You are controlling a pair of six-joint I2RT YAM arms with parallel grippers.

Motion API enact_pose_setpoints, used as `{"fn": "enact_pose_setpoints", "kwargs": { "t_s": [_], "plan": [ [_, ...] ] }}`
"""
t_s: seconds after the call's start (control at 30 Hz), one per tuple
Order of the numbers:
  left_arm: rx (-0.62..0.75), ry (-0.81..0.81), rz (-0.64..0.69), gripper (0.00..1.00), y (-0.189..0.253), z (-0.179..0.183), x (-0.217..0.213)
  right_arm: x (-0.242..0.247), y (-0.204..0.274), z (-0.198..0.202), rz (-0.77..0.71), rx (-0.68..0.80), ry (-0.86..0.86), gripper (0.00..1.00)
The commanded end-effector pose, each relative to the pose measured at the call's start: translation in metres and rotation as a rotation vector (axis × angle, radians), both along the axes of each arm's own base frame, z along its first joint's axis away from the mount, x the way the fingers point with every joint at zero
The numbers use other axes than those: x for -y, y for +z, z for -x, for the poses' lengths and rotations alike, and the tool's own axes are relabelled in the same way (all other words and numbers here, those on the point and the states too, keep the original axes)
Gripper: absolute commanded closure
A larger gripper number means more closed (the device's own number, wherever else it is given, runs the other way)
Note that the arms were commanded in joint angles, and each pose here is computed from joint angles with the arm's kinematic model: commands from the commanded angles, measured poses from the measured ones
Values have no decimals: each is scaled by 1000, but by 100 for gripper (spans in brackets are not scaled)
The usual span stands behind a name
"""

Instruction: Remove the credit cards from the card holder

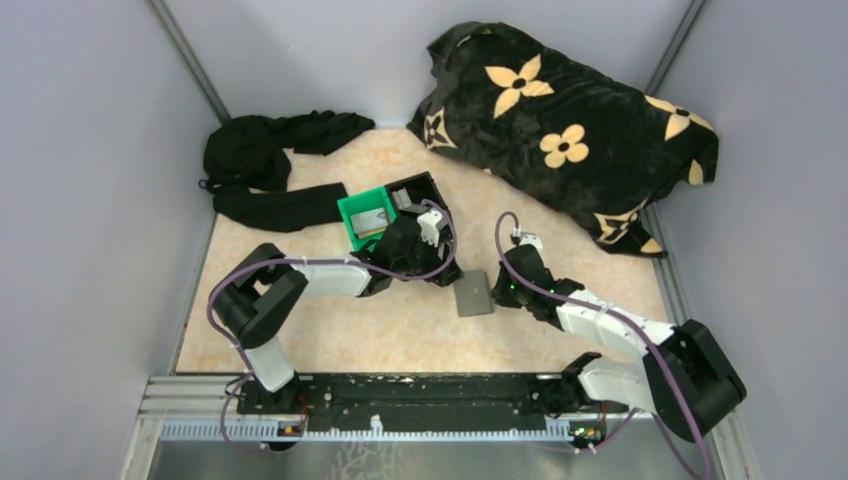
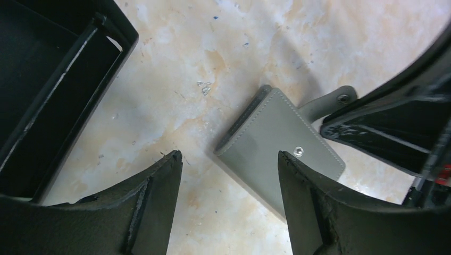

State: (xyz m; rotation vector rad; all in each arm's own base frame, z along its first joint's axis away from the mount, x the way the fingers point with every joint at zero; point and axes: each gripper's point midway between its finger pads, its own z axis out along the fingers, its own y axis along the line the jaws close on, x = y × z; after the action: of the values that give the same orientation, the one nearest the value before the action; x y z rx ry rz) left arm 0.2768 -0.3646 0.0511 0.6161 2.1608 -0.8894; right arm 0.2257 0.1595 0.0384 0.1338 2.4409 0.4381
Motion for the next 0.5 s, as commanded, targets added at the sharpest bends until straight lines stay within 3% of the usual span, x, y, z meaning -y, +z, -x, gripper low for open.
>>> {"fn": "enact_pose_setpoints", "kwargs": {
  "t_s": [0.0, 0.47],
  "plan": [
    [80, -22, 91, 27, 42, 3, 4, -6, -5, -6, -6, 15, 26, 90],
    [131, -37, 170, 27, 78, 10, 3, -41, 38, -13, -165, 97, 133, 95]
  ]
}}
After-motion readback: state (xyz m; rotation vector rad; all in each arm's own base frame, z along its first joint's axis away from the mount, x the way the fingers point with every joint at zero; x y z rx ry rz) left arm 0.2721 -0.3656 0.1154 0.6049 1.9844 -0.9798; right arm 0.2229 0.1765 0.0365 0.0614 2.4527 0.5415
